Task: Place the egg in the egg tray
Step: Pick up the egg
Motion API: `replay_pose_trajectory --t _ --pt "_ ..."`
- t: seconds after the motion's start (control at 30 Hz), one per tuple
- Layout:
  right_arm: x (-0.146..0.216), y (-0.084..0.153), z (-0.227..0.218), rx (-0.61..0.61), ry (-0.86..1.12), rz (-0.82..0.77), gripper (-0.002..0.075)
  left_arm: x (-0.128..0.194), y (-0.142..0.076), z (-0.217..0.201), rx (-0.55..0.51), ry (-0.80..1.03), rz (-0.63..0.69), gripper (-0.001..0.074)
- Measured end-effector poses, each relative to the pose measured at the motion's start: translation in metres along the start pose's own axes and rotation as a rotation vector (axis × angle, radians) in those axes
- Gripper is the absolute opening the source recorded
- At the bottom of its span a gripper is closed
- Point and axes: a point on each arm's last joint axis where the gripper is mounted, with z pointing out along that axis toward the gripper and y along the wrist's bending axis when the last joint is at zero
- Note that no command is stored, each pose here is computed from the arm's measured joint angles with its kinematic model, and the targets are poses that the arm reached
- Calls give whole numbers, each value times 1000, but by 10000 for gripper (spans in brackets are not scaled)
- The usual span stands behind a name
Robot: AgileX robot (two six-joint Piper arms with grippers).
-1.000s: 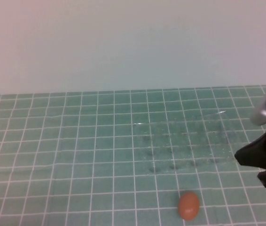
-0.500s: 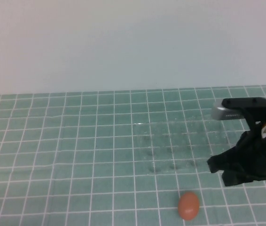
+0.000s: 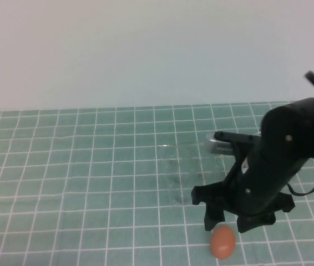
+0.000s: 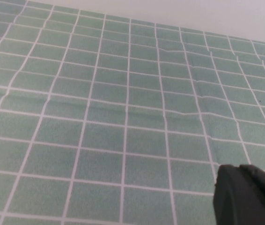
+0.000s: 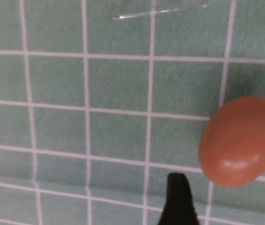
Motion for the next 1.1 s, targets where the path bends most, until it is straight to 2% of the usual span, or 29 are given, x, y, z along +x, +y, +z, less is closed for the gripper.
replay_pose_trajectory --t 0.17,0.27,0.53,0.87,1.1 --pt "-3 4 15 134 77 -8 474 0 0 0 0 -2 0 -1" --pt "-4 3 23 168 90 3 475 0 0 0 0 -2 0 -1" --pt "-10 8 27 137 25 36 475 0 0 0 0 -2 0 -1" --pt "-12 7 29 154 14 40 475 0 0 0 0 -2 0 -1" --pt "-12 2 55 195 74 53 487 0 0 0 0 -2 0 -1"
